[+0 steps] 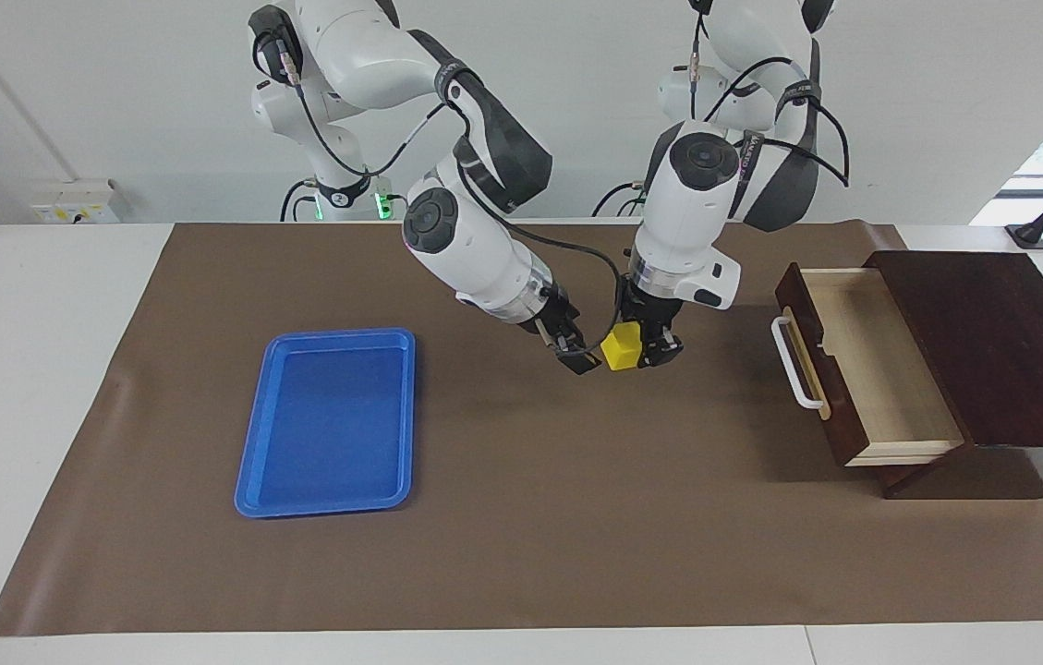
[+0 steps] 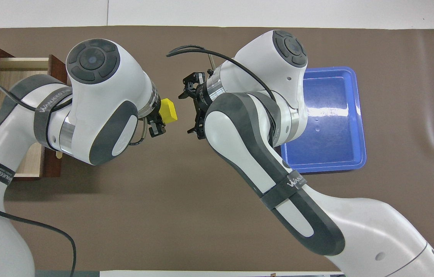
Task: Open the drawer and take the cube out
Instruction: 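Close the right gripper on the yellow cube held by the left gripper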
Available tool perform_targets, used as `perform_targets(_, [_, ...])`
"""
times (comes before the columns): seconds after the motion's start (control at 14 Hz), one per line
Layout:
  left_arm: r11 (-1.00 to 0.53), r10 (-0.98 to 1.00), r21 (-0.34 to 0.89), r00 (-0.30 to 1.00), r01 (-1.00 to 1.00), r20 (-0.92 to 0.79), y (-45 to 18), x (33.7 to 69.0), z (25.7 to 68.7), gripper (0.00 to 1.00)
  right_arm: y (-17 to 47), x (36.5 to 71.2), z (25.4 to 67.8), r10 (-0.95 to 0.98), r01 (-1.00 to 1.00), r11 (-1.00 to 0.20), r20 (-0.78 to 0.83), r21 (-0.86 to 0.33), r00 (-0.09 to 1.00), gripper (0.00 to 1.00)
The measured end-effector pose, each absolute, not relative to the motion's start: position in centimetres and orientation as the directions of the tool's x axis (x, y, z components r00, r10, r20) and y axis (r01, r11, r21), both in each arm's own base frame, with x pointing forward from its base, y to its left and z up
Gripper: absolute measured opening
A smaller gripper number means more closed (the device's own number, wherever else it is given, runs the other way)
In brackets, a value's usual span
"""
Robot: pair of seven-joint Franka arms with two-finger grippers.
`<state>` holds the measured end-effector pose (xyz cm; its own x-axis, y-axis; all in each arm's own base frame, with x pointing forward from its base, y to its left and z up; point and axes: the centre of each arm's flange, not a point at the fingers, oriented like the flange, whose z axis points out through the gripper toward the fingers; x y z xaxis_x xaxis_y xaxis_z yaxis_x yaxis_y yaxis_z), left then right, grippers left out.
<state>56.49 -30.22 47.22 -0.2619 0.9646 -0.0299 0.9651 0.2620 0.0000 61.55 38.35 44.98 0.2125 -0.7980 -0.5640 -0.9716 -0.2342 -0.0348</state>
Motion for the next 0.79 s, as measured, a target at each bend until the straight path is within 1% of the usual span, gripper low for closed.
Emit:
perform_targets(0.5, [0.261, 0.965, 0.000, -0.261, 0.965, -0.030, -30.2, 56.5, 47.2, 0.56, 38.5, 61.6, 45.0, -0.797, -0.971, -0.234, -0.564, -0.038, 0.215, 0.97])
perform_targets(0.79, [0.261, 0.965, 0.000, -0.261, 0.965, -0.030, -30.3, 56.5, 47.2, 0.56, 39.8, 61.3, 44.8, -0.793, -0.969, -0.243, -0.564, -0.052, 0.230, 0.93])
